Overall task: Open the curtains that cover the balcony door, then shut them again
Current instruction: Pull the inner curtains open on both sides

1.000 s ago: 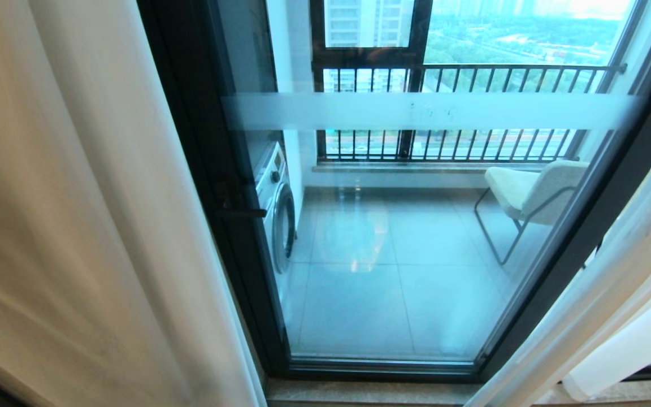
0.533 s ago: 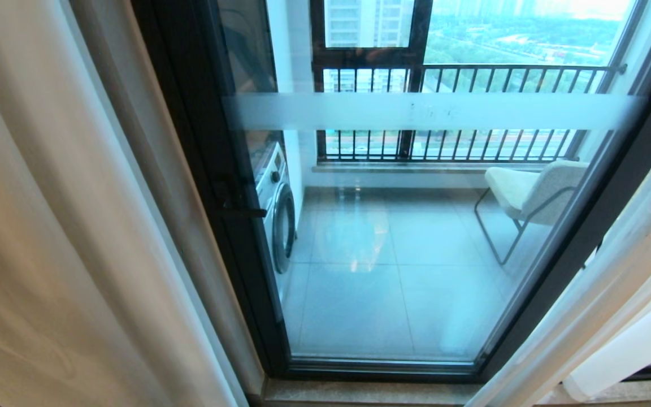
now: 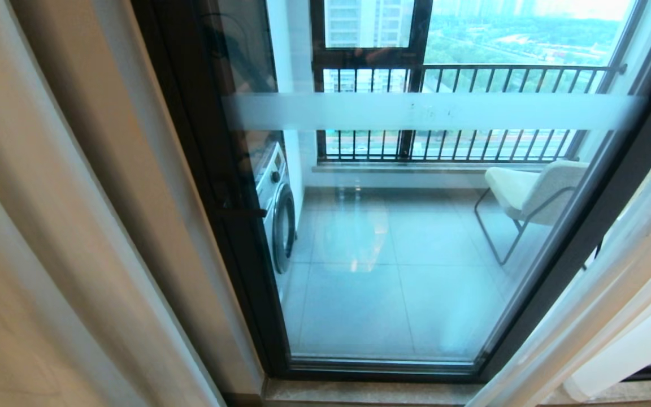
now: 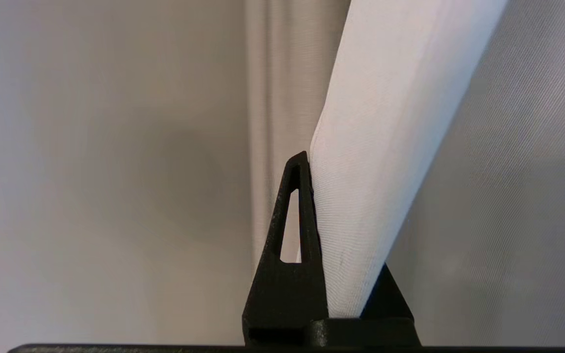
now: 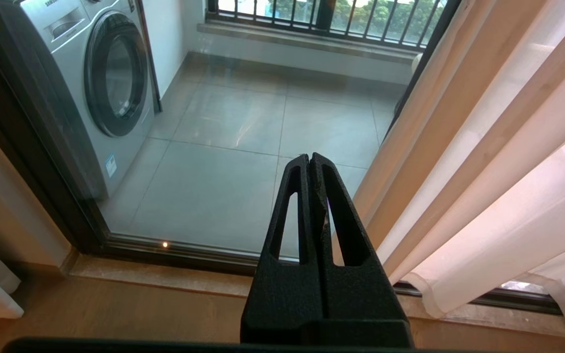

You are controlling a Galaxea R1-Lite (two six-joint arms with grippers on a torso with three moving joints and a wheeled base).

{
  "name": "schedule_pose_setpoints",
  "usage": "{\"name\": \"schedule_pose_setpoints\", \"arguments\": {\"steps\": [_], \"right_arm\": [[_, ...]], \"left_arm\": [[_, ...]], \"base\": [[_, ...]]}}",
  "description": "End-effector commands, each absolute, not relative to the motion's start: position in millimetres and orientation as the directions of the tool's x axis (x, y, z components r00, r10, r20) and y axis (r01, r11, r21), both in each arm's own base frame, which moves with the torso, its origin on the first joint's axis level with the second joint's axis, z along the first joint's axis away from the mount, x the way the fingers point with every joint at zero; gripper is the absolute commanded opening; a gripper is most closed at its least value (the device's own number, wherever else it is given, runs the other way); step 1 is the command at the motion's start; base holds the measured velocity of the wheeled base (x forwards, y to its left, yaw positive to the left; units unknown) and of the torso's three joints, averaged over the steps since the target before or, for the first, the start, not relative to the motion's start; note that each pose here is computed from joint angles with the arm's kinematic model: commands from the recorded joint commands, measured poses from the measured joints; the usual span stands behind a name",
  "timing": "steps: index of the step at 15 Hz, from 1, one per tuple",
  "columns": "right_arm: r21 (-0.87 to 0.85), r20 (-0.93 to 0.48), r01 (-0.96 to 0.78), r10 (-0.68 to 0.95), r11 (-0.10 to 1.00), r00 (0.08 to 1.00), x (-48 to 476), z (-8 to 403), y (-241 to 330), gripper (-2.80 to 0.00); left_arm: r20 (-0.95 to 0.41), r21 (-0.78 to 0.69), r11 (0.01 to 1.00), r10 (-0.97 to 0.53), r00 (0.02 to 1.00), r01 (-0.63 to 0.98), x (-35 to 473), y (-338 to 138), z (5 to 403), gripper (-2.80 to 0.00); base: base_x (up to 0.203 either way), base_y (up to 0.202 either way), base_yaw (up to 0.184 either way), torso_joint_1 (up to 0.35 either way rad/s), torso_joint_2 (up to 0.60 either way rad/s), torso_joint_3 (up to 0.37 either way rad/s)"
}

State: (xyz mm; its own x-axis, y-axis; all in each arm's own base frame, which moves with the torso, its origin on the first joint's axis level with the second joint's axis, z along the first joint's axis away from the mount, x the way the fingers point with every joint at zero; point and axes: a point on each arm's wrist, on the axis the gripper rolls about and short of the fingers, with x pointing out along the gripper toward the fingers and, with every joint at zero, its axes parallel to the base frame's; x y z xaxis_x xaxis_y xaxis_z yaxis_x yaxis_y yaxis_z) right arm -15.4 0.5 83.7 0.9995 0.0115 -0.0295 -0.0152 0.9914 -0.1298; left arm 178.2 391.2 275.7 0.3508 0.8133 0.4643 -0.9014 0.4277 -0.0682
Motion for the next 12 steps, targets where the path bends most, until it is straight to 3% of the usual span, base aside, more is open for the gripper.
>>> {"name": "schedule_pose_setpoints", "arguments": {"steps": [1,12], "right_arm": [[-0.131,-0.034,-0.017,0.012,0.991,0.999,-15.0,83.8,0.5,-2.8],[-0.131,-0.032,-0.016,0.012,0.991,0.999,-15.1,83.8,0.5,-2.8]], "left_arm": [[0.461,-0.07,0.428,0.815,0.351,-0.901,181.1,398.2,269.4,-2.8],[0.502,-0.077,0.679,0.659,0.56,-0.73,285.7,322.9,287.5,-2.8]], "base": [[0.0,0.0,0.0,0.0,0.0,0.0],[0.0,0.0,0.0,0.0,0.0,0.0]]}}
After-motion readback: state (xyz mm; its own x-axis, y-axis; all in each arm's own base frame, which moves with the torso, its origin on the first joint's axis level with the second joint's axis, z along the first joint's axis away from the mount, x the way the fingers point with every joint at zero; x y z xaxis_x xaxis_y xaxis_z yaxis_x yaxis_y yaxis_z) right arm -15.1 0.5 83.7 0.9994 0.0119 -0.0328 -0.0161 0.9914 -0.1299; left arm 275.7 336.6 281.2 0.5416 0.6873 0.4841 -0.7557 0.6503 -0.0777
